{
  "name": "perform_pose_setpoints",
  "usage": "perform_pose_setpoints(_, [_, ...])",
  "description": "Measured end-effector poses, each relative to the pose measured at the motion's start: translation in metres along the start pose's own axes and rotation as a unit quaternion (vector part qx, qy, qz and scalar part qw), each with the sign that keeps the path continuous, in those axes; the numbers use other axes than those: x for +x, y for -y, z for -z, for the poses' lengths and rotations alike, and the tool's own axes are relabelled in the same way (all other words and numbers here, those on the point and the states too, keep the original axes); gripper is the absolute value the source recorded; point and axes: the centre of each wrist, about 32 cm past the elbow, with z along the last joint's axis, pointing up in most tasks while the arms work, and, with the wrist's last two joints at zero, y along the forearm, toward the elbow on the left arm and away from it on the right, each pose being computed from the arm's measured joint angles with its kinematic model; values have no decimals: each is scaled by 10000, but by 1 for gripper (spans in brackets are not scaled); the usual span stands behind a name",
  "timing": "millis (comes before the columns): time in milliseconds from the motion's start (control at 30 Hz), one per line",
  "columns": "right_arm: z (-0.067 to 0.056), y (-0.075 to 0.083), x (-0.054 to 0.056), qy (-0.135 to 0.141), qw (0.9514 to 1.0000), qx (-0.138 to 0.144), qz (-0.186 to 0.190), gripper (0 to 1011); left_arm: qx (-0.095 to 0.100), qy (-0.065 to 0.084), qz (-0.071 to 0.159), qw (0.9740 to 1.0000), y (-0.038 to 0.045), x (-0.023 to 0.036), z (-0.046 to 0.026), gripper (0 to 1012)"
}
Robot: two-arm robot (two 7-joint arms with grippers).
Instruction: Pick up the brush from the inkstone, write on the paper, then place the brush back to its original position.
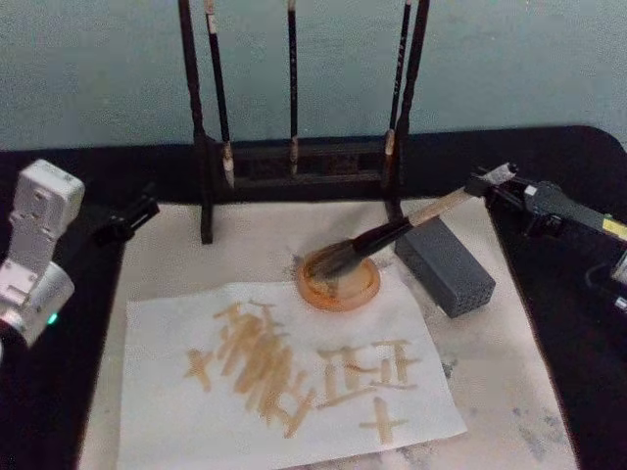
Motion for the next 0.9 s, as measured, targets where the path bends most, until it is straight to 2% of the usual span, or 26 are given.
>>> perform_pose_setpoints(433, [147, -4, 183, -359, 9992, 55, 167, 168, 0, 0, -1, 10000, 0, 0, 0, 1002])
perform_pose_setpoints(900, [215, -8, 277, -495, 9984, 20, 262, 169, 0, 0, -1, 10000, 0, 0, 0, 1002])
